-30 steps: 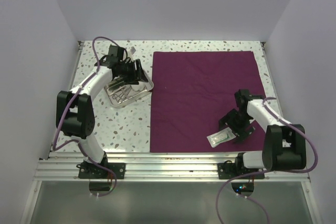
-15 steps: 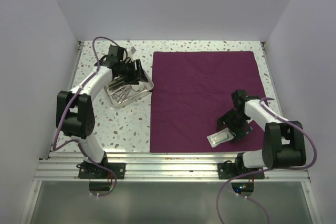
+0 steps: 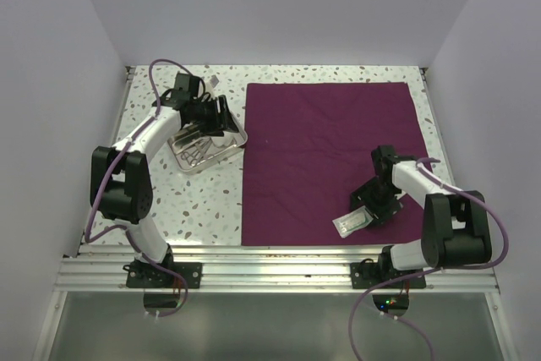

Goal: Prepare the surgical pack

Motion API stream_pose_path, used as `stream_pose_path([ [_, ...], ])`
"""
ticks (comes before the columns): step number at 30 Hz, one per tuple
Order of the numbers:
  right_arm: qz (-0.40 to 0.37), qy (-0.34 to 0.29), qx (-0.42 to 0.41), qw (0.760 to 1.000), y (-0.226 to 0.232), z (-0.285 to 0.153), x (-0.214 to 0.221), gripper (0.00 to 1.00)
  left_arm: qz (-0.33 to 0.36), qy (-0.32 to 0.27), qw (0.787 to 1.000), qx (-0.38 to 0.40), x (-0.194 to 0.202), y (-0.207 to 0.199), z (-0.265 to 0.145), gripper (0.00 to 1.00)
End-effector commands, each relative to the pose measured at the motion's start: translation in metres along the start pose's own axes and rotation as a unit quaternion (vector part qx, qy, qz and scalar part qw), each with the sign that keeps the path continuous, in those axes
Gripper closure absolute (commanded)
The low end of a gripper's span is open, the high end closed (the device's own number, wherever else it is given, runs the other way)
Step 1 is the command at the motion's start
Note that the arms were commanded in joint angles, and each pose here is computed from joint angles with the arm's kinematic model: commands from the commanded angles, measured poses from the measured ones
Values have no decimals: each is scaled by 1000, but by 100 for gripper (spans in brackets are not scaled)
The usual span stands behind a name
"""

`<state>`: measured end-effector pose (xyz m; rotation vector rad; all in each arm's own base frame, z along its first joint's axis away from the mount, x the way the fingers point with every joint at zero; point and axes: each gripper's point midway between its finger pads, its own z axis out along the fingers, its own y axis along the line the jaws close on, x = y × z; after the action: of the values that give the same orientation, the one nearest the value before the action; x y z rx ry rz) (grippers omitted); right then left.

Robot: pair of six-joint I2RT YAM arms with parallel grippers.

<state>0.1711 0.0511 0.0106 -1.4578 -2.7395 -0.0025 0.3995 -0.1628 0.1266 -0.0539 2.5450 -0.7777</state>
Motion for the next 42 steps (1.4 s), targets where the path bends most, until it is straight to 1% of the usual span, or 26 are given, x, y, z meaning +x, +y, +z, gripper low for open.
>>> stream_pose_path([
  [1,13,-21,14,1000,-6,6,-6,30,20,-17,999,20,-11,-11,-4,40],
  [5,14,-25,13,1000,-6,3,-7,35,20,-17,999,21,-12,-11,-5,39],
  [9,12,-35,12,999,-6,-2,-10,42,22,-17,999,22,-11,-11,-4,36],
  [15,8,-34,6,999,-4,-7,-9,48,23,-21,999,25,-13,-14,-7,36],
  [22,-2,-45,-13,999,5,-27,-15,50,30,-29,999,33,-19,-21,-11,34],
  [29,-30,-52,-34,998,23,-47,-19,54,50,-31,997,59,-22,-42,-12,30],
  [32,-45,-63,-54,996,39,-59,-22,55,62,-31,993,92,-22,-60,-14,29],
  [33,-57,-61,-55,995,44,-60,-20,55,68,-35,991,108,-23,-68,-14,29],
  [35,-87,-67,-77,991,65,-71,-18,55,75,-23,987,142,-15,-84,-13,28],
  [36,-100,-67,-77,990,72,-72,-16,56,84,-25,984,155,-15,-91,-12,26],
  [37,-117,-81,-97,985,88,-86,-18,56,85,-12,980,180,-7,-103,-12,25],
  [39,-148,-93,-114,978,106,-97,-12,57,90,-9,972,215,-1,-115,-9,24],
  [42,-184,-103,-147,966,137,-116,-4,57,94,13,958,270,14,-136,-8,21],
])
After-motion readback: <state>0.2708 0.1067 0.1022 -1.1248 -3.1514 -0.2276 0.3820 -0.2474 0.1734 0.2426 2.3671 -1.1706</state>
